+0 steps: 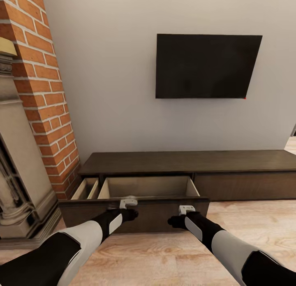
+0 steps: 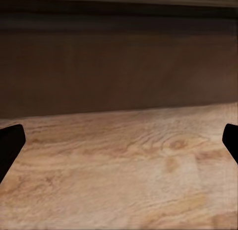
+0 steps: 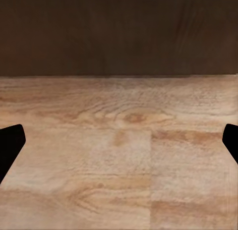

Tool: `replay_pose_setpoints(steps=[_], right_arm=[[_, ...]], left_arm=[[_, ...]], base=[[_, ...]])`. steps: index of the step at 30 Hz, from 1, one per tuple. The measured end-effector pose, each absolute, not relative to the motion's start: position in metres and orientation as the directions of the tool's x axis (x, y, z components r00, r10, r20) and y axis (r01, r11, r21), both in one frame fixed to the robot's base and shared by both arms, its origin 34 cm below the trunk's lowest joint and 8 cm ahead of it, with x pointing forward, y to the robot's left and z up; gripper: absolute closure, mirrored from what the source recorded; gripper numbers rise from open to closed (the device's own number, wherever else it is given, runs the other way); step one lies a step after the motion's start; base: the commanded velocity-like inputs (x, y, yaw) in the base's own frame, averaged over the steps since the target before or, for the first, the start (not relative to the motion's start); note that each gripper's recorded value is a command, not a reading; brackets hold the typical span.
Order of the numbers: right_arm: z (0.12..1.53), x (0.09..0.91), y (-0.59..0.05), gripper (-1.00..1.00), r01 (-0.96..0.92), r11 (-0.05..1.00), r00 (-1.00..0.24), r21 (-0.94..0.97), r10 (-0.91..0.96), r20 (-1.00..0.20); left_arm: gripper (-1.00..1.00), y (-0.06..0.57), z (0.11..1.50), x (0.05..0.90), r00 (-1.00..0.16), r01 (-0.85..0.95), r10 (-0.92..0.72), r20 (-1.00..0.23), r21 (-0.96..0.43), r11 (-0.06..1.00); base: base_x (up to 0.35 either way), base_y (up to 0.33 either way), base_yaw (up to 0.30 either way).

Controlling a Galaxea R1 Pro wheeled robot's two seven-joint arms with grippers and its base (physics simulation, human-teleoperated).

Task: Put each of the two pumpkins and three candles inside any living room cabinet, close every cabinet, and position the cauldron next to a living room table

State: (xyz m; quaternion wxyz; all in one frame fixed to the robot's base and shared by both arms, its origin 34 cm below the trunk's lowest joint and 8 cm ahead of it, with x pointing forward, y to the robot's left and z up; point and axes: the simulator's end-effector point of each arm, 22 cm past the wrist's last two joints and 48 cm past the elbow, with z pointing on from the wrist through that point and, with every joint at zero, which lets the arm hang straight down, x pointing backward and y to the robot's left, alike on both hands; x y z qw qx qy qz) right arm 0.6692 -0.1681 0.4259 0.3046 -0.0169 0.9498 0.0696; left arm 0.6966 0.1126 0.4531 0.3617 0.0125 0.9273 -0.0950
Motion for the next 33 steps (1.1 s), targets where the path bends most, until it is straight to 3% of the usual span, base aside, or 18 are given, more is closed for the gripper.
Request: replay_pose_setpoints(steps=[16,23,33], right_arm=[[0.387,0.660,-0.152,-1.00,-0.068,0.989,-0.791,0.135,0.029,-0.611],[0.373,0.661,-0.151,-1.00,-0.063,0.988,-0.786,0.143,0.039,-0.617],[0.361,0.672,-0.152,-1.00,-0.044,0.987,-0.719,0.156,0.077,-0.691]], left_arm=[[-1.00,0.113,0.397,0.669,-0.758,0.087,-0.043,-0.650,-0.166,0.982],[-1.00,0.116,0.389,0.678,-0.656,0.076,-0.080,-0.750,-0.171,0.982],[-1.00,0.117,0.365,0.673,-0.667,0.067,-0.087,-0.740,-0.176,0.982]], base=[[0.000,0.000,0.000],[0.000,0.000,0.000],[0.000,0.000,0.000]])
